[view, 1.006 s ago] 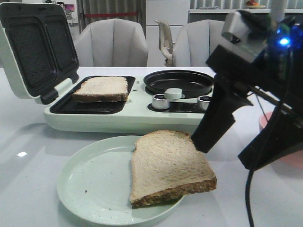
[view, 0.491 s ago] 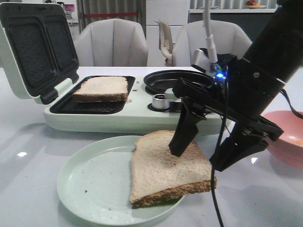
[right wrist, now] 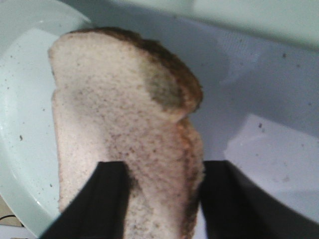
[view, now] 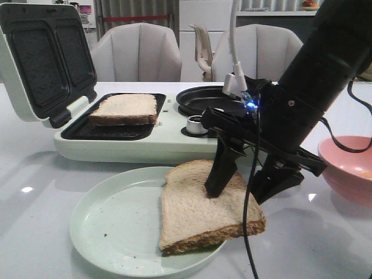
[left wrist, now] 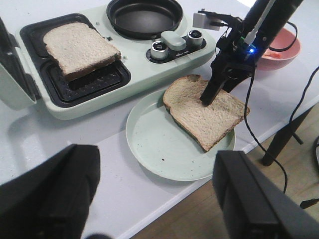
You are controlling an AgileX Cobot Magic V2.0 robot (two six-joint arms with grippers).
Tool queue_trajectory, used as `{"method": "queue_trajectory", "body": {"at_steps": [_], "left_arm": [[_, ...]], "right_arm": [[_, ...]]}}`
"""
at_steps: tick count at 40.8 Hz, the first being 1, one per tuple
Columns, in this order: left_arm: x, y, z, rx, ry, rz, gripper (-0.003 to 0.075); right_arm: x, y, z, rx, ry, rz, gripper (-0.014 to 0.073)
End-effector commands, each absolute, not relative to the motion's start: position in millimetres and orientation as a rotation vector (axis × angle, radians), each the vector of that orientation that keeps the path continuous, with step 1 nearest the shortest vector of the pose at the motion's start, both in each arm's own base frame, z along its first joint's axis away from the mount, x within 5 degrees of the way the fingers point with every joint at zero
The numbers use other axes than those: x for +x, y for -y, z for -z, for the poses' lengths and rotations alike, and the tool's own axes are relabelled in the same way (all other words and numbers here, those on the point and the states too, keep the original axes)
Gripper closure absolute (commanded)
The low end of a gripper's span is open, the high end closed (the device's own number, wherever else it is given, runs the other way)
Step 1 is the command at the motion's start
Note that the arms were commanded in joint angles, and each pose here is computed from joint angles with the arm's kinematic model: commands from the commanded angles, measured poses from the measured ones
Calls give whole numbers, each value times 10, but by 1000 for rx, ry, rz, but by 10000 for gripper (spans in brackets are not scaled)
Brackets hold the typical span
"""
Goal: Make breakfast with bread and shrimp
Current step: 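Grasp the edge of the second bread slice with the right gripper, then carry the slice over and lay it on the first slice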
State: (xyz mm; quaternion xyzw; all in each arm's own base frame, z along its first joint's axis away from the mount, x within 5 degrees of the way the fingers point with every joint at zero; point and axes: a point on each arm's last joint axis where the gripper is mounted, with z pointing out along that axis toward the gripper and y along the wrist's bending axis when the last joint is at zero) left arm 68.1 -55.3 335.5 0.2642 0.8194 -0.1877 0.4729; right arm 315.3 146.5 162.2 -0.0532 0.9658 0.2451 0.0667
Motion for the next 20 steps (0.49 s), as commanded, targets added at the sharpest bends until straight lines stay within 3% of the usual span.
{"method": "queue_trajectory", "body": {"at_steps": [1,13,20], "left_arm": [[705,565,-3501,606,-1909,485,191],[713,553,-3500,614,-1904,456,192],[713,553,-3500,614,-1904,456,192]], "right_arm": [[3171,-1491,-1894,-192,-2823,-790,316],[3083,-1461,-2217,-236,-2738,-808,548],[2925,-1450,-2536,-292,-2685,-859,559]]}}
